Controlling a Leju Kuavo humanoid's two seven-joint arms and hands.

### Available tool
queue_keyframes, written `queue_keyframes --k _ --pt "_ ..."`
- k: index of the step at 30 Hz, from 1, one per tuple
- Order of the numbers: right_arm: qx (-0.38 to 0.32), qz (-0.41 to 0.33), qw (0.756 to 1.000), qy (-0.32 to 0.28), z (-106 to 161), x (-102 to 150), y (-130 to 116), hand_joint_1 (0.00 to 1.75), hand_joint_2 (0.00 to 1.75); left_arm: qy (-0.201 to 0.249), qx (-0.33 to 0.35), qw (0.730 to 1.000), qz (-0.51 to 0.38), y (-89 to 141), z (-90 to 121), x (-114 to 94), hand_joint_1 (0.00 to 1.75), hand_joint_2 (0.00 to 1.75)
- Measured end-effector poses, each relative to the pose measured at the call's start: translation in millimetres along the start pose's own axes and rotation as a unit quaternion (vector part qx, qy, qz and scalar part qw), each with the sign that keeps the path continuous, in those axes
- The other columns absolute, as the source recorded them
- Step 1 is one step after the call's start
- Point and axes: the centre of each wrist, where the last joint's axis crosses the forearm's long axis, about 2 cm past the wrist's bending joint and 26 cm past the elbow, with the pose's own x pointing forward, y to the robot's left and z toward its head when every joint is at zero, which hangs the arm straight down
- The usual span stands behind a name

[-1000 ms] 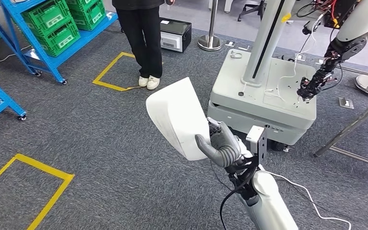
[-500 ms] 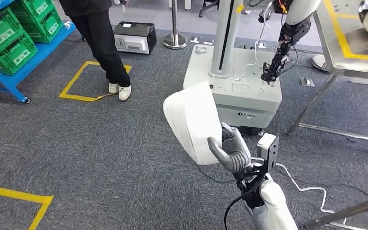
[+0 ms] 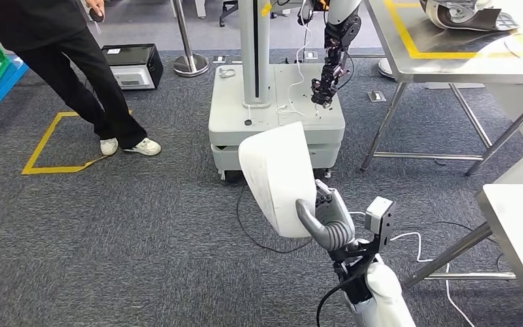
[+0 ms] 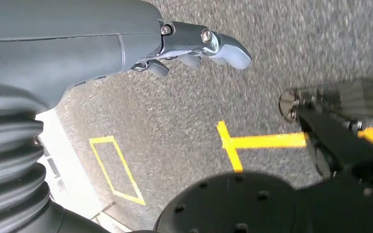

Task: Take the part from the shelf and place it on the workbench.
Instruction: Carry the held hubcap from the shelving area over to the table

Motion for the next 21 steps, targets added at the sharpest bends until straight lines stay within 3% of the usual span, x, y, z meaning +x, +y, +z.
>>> queue_keyframes --k 4,13,21 --pt "-0.022 0.012 1.000 0.002 3 3 -3 1.75 1.75 -0.041 0.003 0.999 -0.002 2 1 2 0.00 1.75" --pt "-0.027 0.025 0.999 -0.003 0 3 -9 1.75 1.75 -0.080 0.008 0.997 -0.004 8 4 20 0.00 1.75" --pt "-0.021 0.039 0.999 0.005 -8 -1 -17 1.75 1.75 -0.050 0.008 0.999 0.002 7 3 13 0.00 1.75"
